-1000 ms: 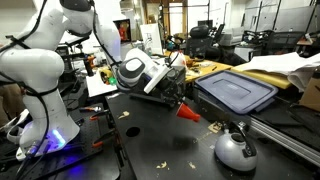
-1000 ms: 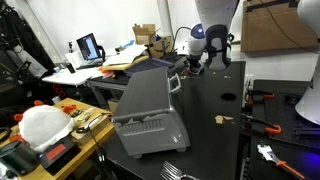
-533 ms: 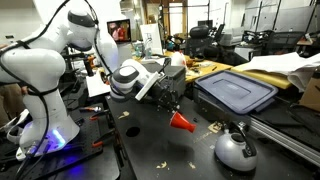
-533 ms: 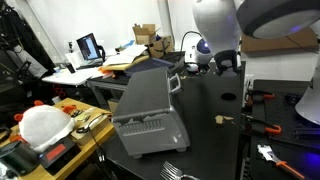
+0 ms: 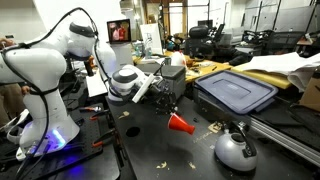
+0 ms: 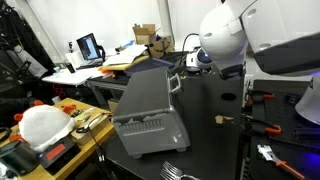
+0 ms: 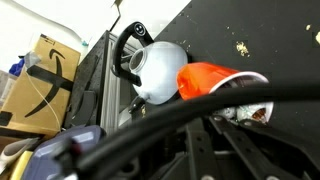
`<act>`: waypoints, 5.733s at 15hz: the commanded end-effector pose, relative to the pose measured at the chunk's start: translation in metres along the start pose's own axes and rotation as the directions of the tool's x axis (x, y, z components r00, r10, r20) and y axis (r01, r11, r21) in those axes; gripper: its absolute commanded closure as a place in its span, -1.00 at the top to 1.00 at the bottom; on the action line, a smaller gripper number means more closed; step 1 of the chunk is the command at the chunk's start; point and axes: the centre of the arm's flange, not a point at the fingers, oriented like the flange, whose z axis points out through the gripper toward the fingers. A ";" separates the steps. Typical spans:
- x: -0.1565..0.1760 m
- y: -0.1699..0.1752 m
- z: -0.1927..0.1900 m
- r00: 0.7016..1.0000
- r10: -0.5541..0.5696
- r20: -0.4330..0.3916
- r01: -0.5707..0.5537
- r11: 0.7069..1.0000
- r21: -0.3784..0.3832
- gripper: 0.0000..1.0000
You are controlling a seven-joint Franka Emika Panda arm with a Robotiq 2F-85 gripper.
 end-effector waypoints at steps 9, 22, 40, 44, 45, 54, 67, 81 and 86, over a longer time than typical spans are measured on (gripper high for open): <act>-0.023 0.052 -0.030 0.996 0.071 0.061 -0.064 0.992 -0.113 -0.98; -0.029 0.071 -0.042 0.983 0.087 0.164 -0.041 0.964 -0.264 -0.98; -0.047 0.089 -0.043 0.962 0.070 0.265 -0.047 0.995 -0.092 -0.98; -0.052 0.092 -0.036 0.962 0.107 0.251 -0.111 0.994 0.000 -0.98; -0.052 0.092 -0.035 0.962 0.119 0.246 -0.130 0.991 0.030 -0.98; -0.058 0.108 -0.030 0.953 0.210 0.218 -0.271 0.914 0.302 -0.98; -0.078 0.148 -0.008 0.921 0.318 0.224 -0.380 0.621 0.685 -0.98; -0.065 0.167 0.026 0.798 0.589 0.128 -0.266 0.154 0.952 -0.98; -0.051 0.176 0.042 0.719 0.688 0.100 -0.210 0.078 0.975 -0.98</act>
